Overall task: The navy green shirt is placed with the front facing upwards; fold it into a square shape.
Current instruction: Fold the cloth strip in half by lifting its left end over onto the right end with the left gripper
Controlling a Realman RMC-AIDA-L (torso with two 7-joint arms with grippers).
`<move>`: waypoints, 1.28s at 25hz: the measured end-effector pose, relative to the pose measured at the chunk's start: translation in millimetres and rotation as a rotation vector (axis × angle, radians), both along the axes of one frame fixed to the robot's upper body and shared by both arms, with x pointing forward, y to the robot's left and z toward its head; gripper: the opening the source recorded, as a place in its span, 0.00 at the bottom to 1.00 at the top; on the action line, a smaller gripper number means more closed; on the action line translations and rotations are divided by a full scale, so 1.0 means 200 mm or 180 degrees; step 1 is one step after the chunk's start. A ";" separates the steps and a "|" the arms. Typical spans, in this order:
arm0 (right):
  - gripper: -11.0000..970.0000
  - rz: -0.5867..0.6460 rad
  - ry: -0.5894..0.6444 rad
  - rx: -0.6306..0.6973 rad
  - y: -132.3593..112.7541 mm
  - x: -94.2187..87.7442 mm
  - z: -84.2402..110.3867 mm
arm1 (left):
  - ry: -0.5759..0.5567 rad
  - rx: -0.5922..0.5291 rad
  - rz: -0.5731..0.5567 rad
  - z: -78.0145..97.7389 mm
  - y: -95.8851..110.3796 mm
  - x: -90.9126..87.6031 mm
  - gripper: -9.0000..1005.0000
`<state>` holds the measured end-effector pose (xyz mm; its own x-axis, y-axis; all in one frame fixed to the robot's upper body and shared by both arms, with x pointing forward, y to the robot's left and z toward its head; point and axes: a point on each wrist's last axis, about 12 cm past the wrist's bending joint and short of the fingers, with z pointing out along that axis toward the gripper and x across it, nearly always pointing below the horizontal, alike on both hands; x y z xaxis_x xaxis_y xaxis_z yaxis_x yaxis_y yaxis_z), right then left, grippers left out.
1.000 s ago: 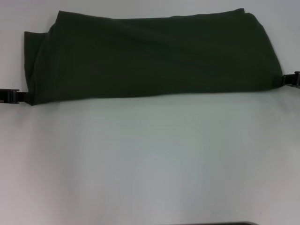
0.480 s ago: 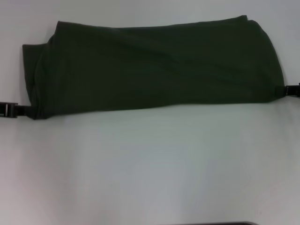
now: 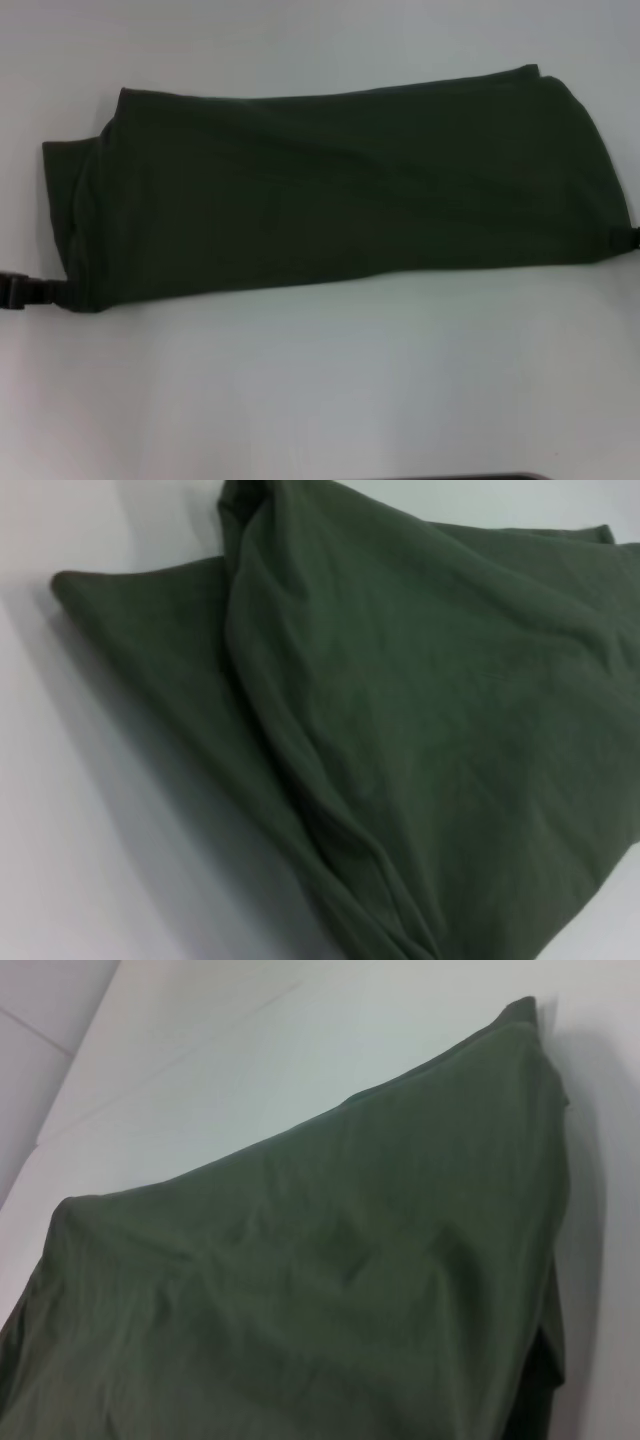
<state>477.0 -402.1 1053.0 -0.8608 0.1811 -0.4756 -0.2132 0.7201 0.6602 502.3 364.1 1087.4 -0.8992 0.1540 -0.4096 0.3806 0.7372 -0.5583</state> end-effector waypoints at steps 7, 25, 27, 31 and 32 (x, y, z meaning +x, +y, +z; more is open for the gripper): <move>0.02 0.0123 0.0069 0.0087 -0.04 -0.11 0.00 | 0.0126 -0.0090 -0.0068 0.01 0.02 -0.09 0.02; 0.02 0.0382 0.0081 0.0310 -0.04 -0.25 0.01 | 0.0263 -0.0317 -0.0073 -0.04 0.08 -0.29 0.02; 0.02 0.0427 0.0100 0.0323 -0.03 -0.27 0.00 | 0.0283 -0.0337 -0.0096 -0.04 0.08 -0.30 0.02; 0.02 0.0458 0.0147 0.0320 -0.03 -0.28 -0.01 | 0.0300 -0.0342 -0.0106 -0.05 0.08 -0.32 0.02; 0.02 0.0455 0.0149 0.0315 -0.03 -0.29 -0.01 | 0.0300 -0.0339 -0.0103 -0.06 0.08 -0.32 0.02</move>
<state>419.9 -407.4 1050.9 -0.9019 0.0993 -0.4204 -0.2762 0.6156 0.7380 438.1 379.9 1076.3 -0.9297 0.1436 -0.3393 0.3454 0.6601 -0.6671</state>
